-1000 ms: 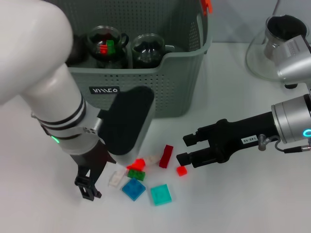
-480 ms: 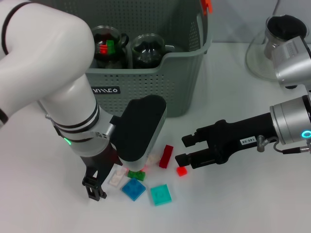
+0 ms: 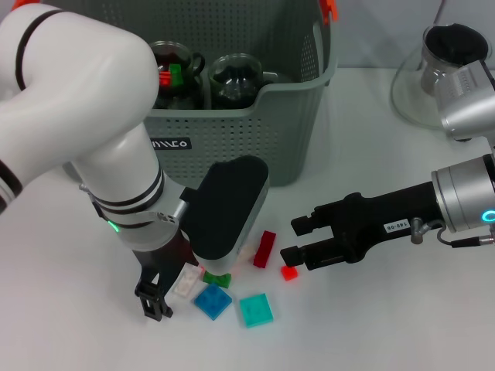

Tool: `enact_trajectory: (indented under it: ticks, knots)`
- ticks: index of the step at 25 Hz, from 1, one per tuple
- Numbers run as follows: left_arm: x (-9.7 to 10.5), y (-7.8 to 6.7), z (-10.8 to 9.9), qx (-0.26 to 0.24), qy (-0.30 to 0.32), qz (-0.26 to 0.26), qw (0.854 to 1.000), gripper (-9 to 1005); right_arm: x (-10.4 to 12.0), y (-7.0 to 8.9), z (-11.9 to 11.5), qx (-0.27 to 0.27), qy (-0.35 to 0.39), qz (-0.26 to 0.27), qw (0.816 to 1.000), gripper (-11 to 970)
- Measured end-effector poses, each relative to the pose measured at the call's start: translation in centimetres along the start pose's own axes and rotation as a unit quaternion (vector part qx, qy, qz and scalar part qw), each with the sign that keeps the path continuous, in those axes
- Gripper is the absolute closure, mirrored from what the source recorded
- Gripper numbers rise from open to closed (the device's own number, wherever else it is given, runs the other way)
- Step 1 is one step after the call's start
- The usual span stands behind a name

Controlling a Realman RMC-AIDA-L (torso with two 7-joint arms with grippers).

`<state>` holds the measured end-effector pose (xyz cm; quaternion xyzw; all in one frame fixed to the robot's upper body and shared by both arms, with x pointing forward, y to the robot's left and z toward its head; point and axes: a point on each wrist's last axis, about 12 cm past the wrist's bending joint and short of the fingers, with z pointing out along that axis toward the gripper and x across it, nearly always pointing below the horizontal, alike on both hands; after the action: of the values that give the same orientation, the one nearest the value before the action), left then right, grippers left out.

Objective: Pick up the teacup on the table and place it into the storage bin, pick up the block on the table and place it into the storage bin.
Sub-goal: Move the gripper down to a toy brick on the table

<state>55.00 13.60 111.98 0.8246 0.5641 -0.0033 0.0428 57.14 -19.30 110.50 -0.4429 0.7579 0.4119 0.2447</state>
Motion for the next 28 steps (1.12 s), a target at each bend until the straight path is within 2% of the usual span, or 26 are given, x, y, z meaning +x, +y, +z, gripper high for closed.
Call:
enact_trajectory:
  ticks: [11,17,20,25,28]
  knots:
    - [-0.23,0.33,0.52,0.007,0.000,0.003,1.000,135,-0.02,0.01,0.02,0.000,-0.001,-0.002,1.000,246]
    - [-0.38,0.43,0.54,0.005,-0.008,0.003,1.000,242,0.01,0.02,0.04,0.000,-0.001,-0.002,1.000,246]
    - [-0.41,0.49,0.56,0.002,-0.009,0.003,1.000,373,0.03,0.02,0.04,0.000,-0.001,-0.002,1.000,246]
    - [-0.35,0.53,0.71,0.000,-0.010,0.003,1.000,405,0.03,0.00,0.00,0.000,-0.002,-0.001,1.000,246]
    - [-0.30,0.59,0.78,-0.002,-0.011,0.002,1.000,481,0.03,0.00,0.00,0.000,-0.002,-0.001,1.000,245]
